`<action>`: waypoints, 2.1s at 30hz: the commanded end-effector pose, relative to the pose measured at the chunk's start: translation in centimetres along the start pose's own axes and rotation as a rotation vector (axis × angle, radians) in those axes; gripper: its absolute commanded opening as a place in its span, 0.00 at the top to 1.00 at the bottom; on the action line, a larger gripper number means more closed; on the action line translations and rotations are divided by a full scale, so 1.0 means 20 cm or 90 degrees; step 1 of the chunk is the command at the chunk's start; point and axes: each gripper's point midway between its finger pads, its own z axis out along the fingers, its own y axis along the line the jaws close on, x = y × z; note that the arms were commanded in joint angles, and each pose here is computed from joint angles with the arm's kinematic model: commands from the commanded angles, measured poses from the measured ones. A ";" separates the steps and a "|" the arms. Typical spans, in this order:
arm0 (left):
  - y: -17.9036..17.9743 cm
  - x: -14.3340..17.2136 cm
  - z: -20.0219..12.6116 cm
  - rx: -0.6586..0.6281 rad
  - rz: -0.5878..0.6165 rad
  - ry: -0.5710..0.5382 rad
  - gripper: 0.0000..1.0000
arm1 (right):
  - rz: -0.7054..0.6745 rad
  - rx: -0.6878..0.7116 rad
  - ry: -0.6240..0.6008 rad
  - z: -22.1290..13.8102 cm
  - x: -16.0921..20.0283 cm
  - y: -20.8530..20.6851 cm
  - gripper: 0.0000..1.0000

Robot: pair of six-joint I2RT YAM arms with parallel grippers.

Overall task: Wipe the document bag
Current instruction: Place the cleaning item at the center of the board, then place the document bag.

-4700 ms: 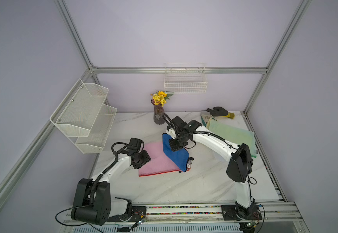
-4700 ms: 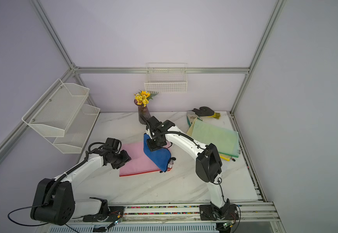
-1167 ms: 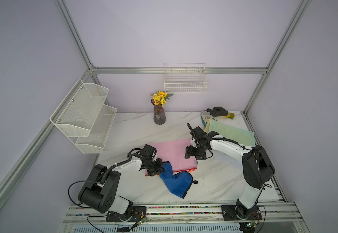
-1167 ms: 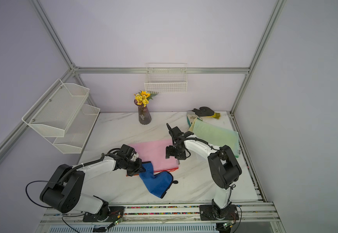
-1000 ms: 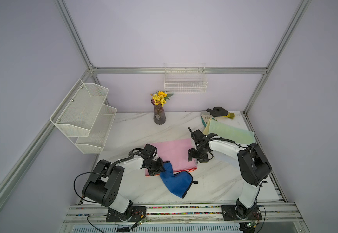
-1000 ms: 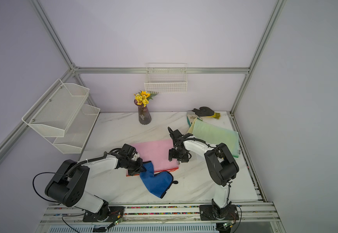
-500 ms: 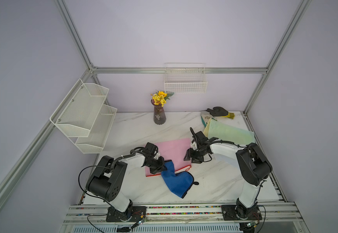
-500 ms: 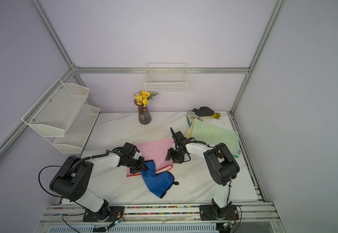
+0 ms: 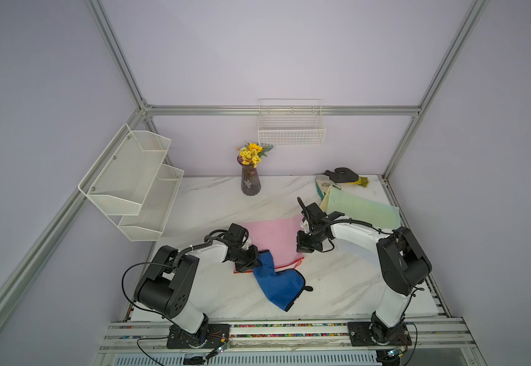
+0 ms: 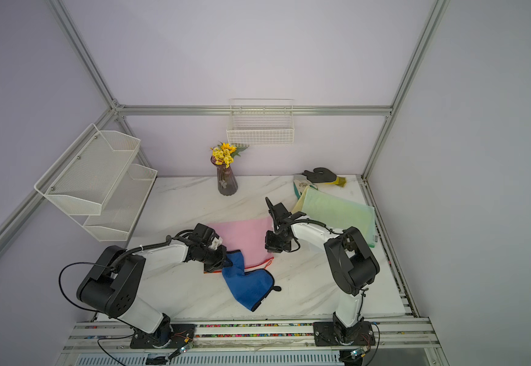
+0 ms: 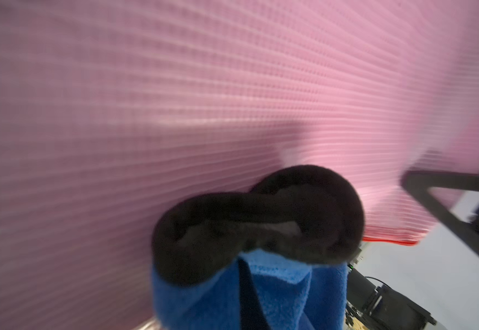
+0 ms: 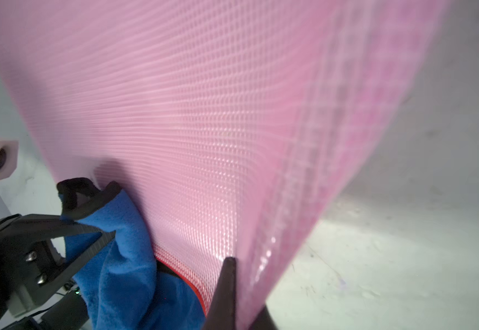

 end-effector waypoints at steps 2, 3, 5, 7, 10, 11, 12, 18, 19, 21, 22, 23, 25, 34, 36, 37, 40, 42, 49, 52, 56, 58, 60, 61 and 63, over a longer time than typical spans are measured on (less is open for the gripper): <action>0.09 -0.03 -0.12 -0.081 -0.003 -0.051 1.00 | -0.019 0.135 -0.119 -0.41 -0.22 -0.13 1.00; 0.10 -0.02 -0.13 -0.088 -0.001 -0.049 1.00 | -0.016 0.161 -0.134 -0.47 -0.26 -0.17 1.00; 0.14 0.00 -0.13 -0.107 -0.005 -0.039 1.00 | -0.003 0.224 -0.155 -0.59 -0.32 -0.28 1.00; 0.17 0.01 -0.13 -0.108 -0.010 -0.035 1.00 | 0.024 0.280 -0.168 -0.69 -0.35 -0.44 1.00; 0.17 0.02 -0.13 -0.103 -0.010 -0.034 1.00 | 0.088 0.333 -0.179 -0.78 -0.39 -0.70 1.00; 0.17 0.01 -0.13 -0.102 -0.007 -0.031 1.00 | 0.107 0.361 -0.176 -0.79 -0.39 -0.80 1.00; 0.16 0.01 -0.12 -0.101 -0.004 -0.028 1.00 | 0.123 0.385 -0.169 -0.80 -0.38 -0.89 1.00; 0.11 -0.06 -0.12 -0.100 0.025 -0.022 1.00 | 0.193 0.494 -0.121 -0.79 -0.37 -1.34 1.00; 0.10 -0.07 -0.12 -0.099 0.028 -0.022 1.00 | 0.200 0.512 -0.120 -0.79 -0.37 -1.39 1.00; 0.08 -0.10 -0.12 -0.092 0.033 -0.022 1.00 | 0.207 0.533 -0.110 -0.77 -0.38 -1.48 1.00; 0.07 -0.10 -0.11 -0.091 0.035 -0.020 1.00 | 0.204 0.544 -0.108 -0.76 -0.39 -1.50 1.00; 0.07 -0.11 -0.11 -0.089 0.036 -0.018 1.00 | 0.200 0.553 -0.104 -0.75 -0.40 -1.53 1.00; 0.06 -0.12 -0.10 -0.086 0.037 -0.018 1.00 | 0.189 0.567 -0.091 -0.73 -0.42 -1.55 1.00; 0.05 -0.17 -0.10 -0.076 0.037 -0.046 0.95 | 0.155 0.632 -0.074 -0.73 -0.47 -1.66 1.00; 0.05 -0.19 -0.10 -0.079 0.029 -0.055 0.86 | 0.155 0.629 -0.078 -0.74 -0.48 -1.66 0.79; 0.06 -0.19 -0.11 -0.078 0.023 -0.059 0.69 | 0.155 0.622 -0.081 -0.75 -0.48 -1.65 0.55; 0.05 -0.23 -0.15 -0.082 0.018 -0.089 0.32 | 0.167 0.592 -0.105 -0.77 -0.49 -1.60 0.11; 0.03 -0.27 -0.20 -0.075 0.022 -0.122 0.24 | 0.174 0.554 -0.119 -0.77 -0.50 -1.56 0.03; -0.09 -0.41 -0.46 -0.068 0.043 -0.224 0.14 | 0.208 0.511 -0.182 -0.92 -0.51 -1.45 0.03; -0.13 -0.44 -0.60 -0.079 0.056 -0.271 0.10 | 0.203 0.481 -0.215 -1.01 -0.50 -1.37 0.03; -0.16 -0.49 -0.85 -0.117 0.078 -0.389 0.05 | 0.182 0.382 -0.244 -1.02 -0.47 -1.19 0.03; -0.13 -0.50 -0.98 -0.149 0.073 -0.457 0.00 | 0.176 0.322 -0.281 -1.02 -0.43 -1.09 0.03; -0.10 -0.51 -1.10 -0.183 0.079 -0.522 0.00 | 0.190 0.295 -0.315 -1.01 -0.39 -1.06 0.03; -0.07 -0.52 -1.16 -0.203 0.075 -0.558 0.00 | 0.198 0.288 -0.333 -1.02 -0.37 -1.05 0.03; -0.03 -0.51 -1.24 -0.228 0.081 -0.609 0.00 | 0.186 0.243 -0.383 -0.95 -0.38 -1.04 0.03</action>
